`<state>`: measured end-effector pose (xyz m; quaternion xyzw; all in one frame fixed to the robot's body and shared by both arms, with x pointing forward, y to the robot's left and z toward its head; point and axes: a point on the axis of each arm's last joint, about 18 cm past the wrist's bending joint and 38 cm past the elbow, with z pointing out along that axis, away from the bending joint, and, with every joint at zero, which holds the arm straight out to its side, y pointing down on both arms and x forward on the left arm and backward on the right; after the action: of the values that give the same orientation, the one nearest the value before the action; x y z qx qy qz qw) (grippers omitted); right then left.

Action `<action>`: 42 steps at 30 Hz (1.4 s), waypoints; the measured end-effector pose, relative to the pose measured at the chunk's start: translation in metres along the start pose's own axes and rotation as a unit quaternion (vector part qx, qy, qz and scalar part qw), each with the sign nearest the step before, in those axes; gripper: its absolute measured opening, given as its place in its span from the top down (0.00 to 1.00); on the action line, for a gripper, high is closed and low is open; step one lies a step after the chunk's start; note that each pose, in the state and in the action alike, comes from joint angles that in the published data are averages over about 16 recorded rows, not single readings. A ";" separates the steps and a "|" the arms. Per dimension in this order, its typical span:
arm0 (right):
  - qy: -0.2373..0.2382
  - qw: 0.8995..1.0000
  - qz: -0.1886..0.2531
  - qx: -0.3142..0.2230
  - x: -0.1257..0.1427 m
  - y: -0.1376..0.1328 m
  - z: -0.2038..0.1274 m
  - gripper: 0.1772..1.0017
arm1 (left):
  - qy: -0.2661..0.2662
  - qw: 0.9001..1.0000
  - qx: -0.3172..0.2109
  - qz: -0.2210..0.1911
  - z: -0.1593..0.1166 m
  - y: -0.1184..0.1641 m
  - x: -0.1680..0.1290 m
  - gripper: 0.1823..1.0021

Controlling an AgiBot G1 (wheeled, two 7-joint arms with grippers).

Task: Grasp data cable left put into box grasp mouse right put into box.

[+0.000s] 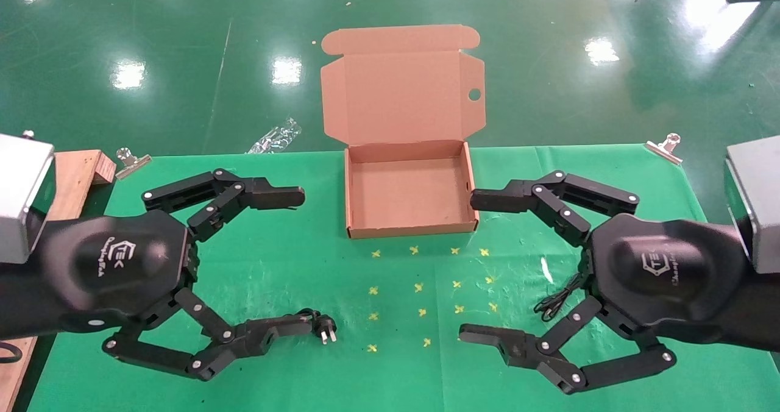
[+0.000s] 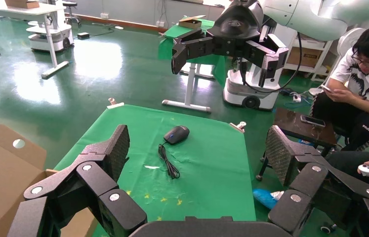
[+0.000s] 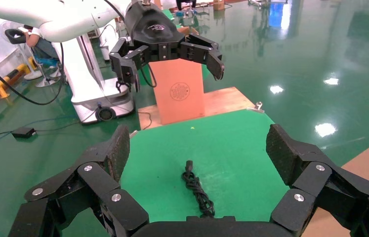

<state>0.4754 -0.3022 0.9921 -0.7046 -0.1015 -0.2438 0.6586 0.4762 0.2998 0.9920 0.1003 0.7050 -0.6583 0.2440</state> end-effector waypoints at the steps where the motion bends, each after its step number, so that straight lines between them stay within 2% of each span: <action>1: 0.000 1.000 0.000 0.000 0.000 0.000 0.000 0.00 | 0.000 1.000 0.000 0.000 0.000 0.000 0.000 0.00; 34: 0.000 1.000 0.000 -0.001 0.000 0.001 0.000 0.00 | 0.000 1.000 -0.002 0.001 0.000 0.000 0.000 0.00; 38: 0.003 1.000 0.002 -0.024 0.000 0.008 -0.002 0.00 | 0.003 1.000 -0.027 0.011 0.001 0.008 0.002 0.00; 42: 0.011 0.998 0.008 -0.068 0.000 0.023 -0.006 0.00 | 0.005 0.996 -0.079 0.027 0.004 0.026 0.001 0.00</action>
<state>0.4844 -0.3101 0.9721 -0.7462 -0.0718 -0.2523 0.6119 0.4879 0.2984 0.9688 0.1030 0.7531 -0.5932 0.2653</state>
